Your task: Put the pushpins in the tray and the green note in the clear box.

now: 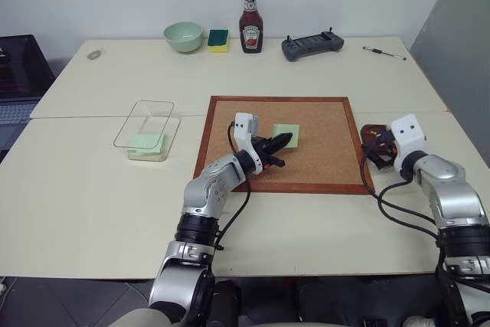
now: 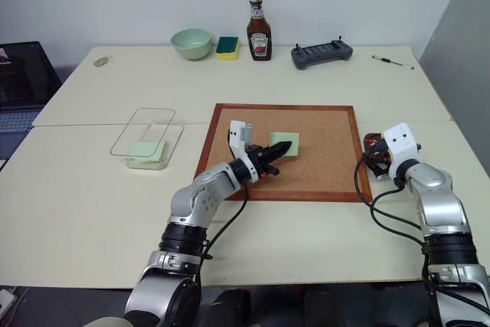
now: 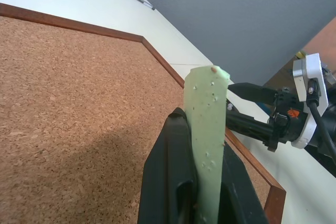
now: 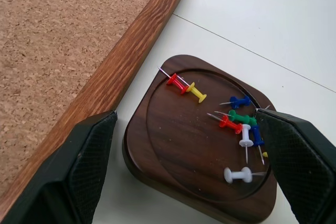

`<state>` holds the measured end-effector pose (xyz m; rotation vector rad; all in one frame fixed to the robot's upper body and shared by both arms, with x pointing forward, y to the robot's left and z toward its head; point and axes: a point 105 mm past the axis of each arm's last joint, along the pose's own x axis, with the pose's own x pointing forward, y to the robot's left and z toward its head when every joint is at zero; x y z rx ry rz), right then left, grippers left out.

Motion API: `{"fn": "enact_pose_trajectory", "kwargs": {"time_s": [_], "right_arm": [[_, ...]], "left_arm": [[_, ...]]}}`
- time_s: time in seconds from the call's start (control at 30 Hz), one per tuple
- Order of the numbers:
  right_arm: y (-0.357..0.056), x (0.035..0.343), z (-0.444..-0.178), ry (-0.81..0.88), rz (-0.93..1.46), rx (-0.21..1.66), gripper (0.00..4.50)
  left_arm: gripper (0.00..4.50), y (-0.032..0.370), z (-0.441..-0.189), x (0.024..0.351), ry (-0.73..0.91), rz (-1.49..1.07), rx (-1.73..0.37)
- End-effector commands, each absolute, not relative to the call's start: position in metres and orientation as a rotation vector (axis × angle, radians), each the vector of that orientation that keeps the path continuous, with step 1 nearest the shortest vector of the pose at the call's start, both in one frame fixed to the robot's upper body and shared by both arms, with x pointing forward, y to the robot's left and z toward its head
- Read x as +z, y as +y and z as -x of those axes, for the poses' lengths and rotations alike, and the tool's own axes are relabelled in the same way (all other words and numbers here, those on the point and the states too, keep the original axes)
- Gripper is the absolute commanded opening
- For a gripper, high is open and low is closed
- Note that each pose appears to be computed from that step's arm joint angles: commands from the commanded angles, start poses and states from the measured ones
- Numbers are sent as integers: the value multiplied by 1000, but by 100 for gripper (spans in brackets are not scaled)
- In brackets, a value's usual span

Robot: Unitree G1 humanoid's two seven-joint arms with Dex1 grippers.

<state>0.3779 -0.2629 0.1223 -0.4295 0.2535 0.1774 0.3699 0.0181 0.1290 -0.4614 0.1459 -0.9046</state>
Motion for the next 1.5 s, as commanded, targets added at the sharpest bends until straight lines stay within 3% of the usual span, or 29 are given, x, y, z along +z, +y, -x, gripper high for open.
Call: {"fn": "enact_pose_trajectory", "kwargs": {"time_s": [0.03,0.13,0.33,0.53,0.8,1.0,1.33,1.5], "right_arm": [[-262,154,-383,144,426,158,446],[-257,169,-380,93,396,189,446],[-207,196,-362,-14,339,466,446],[-128,217,-331,-101,250,916,446],[-57,230,-304,-90,216,1328,446],[-31,227,-307,-91,256,1407,446],[-23,228,-308,-122,264,1408,446],[-24,226,-307,-117,264,1400,450]], "left_arm": [[0,19,-372,146,84,445,-915],[0,21,-374,150,67,428,-908],[0,41,-379,188,-59,272,-828],[0,107,-384,217,-115,106,-538],[0,219,-368,218,-41,-108,-125],[0,277,-358,215,9,-186,76],[0,298,-363,200,71,-226,133],[86,301,-365,200,66,-241,148]]}}
